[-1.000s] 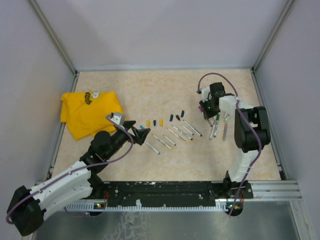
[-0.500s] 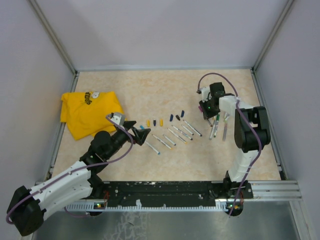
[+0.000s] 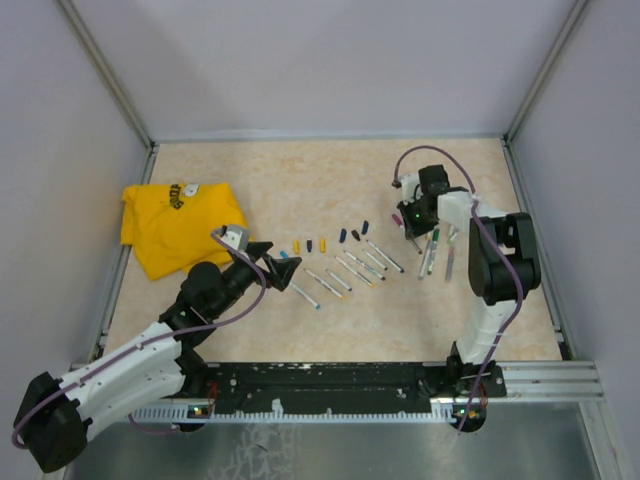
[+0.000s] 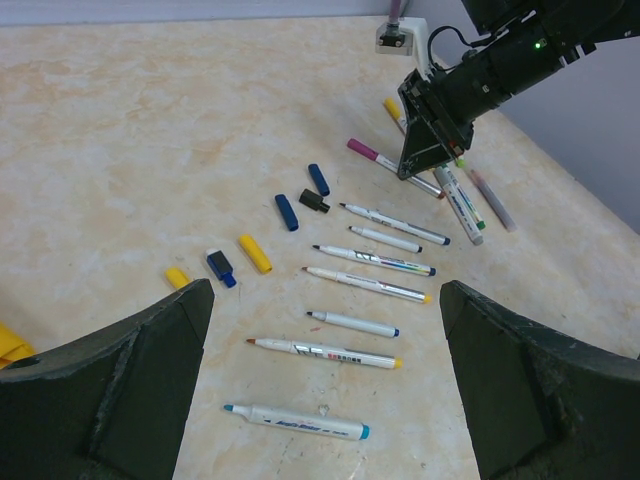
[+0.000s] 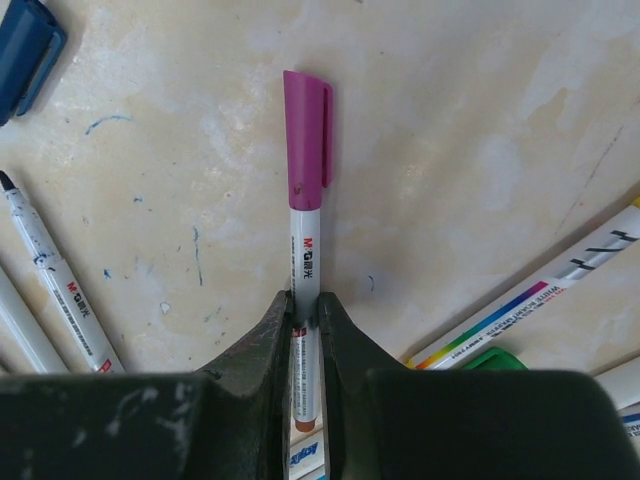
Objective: Open the pen caps
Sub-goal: Pick up the pen from the center of the board.
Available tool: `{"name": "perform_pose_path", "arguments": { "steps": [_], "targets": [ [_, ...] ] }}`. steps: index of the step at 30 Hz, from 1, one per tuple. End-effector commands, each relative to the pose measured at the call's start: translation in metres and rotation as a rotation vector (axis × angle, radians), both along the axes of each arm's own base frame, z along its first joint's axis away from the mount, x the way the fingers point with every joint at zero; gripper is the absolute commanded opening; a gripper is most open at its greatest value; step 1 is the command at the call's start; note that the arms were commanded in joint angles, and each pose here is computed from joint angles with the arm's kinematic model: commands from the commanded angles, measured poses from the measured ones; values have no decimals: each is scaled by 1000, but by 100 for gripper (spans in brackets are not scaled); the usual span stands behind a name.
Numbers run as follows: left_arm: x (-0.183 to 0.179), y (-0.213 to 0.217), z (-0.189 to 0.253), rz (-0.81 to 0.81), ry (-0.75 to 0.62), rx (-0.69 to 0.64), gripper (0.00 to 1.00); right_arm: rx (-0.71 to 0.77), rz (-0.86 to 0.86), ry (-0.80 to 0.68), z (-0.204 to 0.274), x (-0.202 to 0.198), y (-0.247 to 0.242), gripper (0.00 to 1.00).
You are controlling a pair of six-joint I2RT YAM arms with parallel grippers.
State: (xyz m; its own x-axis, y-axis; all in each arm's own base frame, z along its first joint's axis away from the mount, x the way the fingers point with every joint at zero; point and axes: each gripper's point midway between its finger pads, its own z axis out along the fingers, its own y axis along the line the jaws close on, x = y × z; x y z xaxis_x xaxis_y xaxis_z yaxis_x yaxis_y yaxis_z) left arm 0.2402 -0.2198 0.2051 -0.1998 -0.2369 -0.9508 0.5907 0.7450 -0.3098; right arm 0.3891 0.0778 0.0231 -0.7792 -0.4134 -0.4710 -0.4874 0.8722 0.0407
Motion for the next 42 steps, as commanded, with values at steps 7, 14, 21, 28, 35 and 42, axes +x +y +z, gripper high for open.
{"name": "perform_pose_path", "arguments": {
  "steps": [7,14,21,28,35,42],
  "targets": [
    [-1,-3,12,-17,-20,-33,100,21,66,-4,6,-9,18,10],
    [-1,-6,13,-30,-16,-44,100,3,62,-5,5,-8,15,18],
    [-3,-11,12,-52,-7,-60,100,-7,60,4,3,-9,13,23],
    [-6,-16,7,-79,9,-84,100,6,66,20,0,-11,16,13],
    [-7,-19,5,-92,19,-94,100,24,74,9,5,-11,19,0],
    [-9,-21,5,-107,26,-113,100,39,74,-52,20,-6,21,0]
  ]
}}
